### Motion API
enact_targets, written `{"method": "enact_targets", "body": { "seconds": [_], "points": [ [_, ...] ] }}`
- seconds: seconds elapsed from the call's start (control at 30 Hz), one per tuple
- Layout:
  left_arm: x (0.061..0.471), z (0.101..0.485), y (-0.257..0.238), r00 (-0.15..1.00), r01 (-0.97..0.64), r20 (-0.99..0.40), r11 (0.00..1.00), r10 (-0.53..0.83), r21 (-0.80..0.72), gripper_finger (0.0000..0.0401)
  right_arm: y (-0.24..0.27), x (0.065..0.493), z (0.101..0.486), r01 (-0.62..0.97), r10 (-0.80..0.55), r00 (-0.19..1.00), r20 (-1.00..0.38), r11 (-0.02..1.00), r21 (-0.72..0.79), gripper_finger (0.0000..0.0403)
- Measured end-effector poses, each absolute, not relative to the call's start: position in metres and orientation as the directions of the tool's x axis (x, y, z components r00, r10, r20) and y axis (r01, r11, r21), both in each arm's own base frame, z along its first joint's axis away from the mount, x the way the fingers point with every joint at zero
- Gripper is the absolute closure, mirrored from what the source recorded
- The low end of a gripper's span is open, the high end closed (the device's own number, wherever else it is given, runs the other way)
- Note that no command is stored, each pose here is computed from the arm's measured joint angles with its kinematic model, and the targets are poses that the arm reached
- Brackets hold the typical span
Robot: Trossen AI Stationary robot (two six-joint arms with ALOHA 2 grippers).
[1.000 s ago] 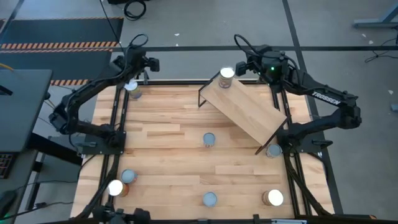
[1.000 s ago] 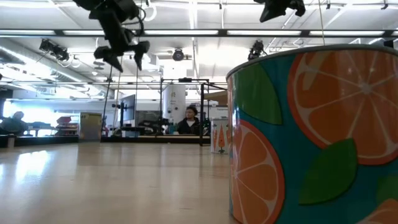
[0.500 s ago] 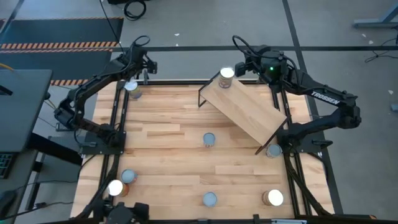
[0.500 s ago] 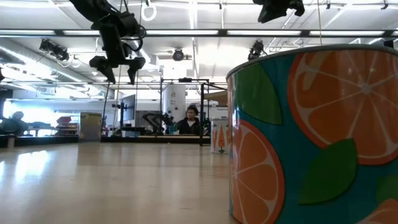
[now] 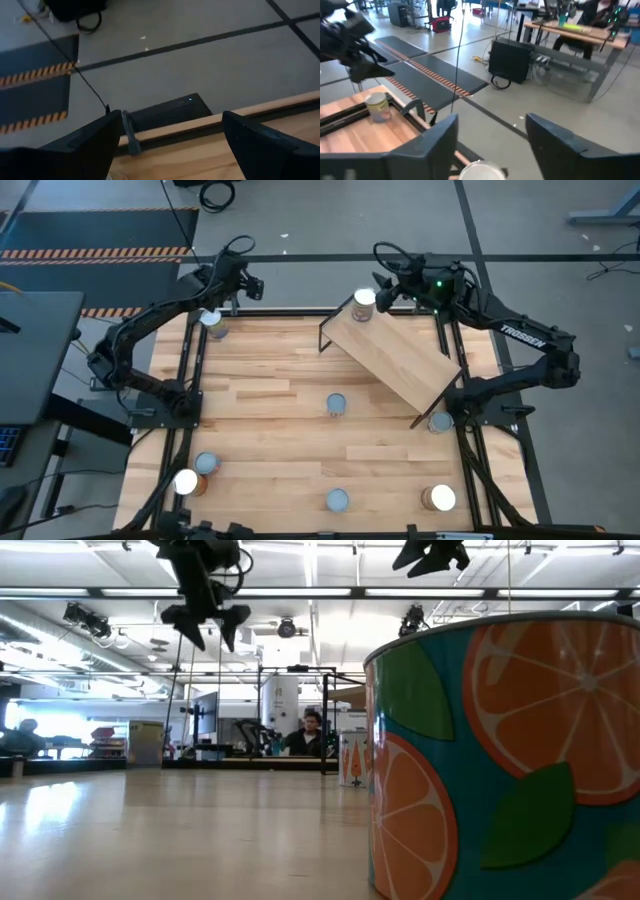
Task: Pick and place cans onto a shelf
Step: Put the canned peaches can on the shelf
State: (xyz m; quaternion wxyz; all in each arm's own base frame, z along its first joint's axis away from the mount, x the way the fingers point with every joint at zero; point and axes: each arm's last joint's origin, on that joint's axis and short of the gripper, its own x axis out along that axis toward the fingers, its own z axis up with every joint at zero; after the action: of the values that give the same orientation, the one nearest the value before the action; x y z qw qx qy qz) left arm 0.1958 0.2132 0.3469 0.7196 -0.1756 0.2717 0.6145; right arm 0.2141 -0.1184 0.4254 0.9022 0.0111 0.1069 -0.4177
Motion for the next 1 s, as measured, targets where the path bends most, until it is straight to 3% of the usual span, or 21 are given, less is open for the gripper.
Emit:
{"method": "enact_targets", "body": {
  "seconds": [0.2, 0.33, 0.43, 0.57, 0.67, 0.73, 0.83, 1.0],
  "points": [
    [0.203, 0.374, 0.196, 0.142, -0.986, -0.604, 0.163, 0.784, -0.02, 0.0051, -0.129, 0.21, 0.43, 0.699, -0.712, 0.683, -0.164, 0.702, -0.137, 0.0064],
    [0.205, 0.36, 0.185, 0.062, -0.997, -0.63, 0.082, 0.775, 0.003, 0.0073, -0.132, 0.206, 0.432, 0.643, -0.661, 0.734, -0.159, 0.751, -0.152, 0.0033],
    [0.208, 0.345, 0.175, -0.003, -0.999, -0.623, 0.018, 0.782, 0.028, 0.0139, -0.132, 0.204, 0.431, 0.612, -0.631, 0.757, -0.169, 0.775, -0.155, 0.0029],
    [0.213, 0.331, 0.165, -0.013, -1.0, -0.639, -0.018, 0.769, -0.001, 0.0273, -0.13, 0.203, 0.428, 0.58, -0.6, 0.772, -0.212, 0.8, -0.152, 0.0036],
    [0.213, 0.324, 0.162, -0.065, -0.995, -0.622, -0.1, 0.78, -0.02, 0.0362, -0.127, 0.2, 0.427, 0.563, -0.58, 0.781, -0.233, 0.814, -0.141, 0.0039],
    [0.21, 0.321, 0.163, -0.082, -0.99, -0.63, -0.136, 0.772, -0.038, 0.039, -0.125, 0.197, 0.427, 0.552, -0.565, 0.788, -0.246, 0.825, -0.124, 0.0039],
    [0.204, 0.318, 0.166, -0.08, -0.989, -0.682, -0.141, 0.727, -0.035, 0.0377, -0.123, 0.194, 0.426, 0.536, -0.546, 0.795, -0.266, 0.836, -0.115, 0.0036],
    [0.197, 0.316, 0.169, -0.112, -0.984, -0.708, -0.179, 0.697, -0.02, 0.0258, -0.123, 0.194, 0.422, 0.531, -0.538, 0.787, -0.302, 0.84, -0.113, 0.0027]
  ]
}}
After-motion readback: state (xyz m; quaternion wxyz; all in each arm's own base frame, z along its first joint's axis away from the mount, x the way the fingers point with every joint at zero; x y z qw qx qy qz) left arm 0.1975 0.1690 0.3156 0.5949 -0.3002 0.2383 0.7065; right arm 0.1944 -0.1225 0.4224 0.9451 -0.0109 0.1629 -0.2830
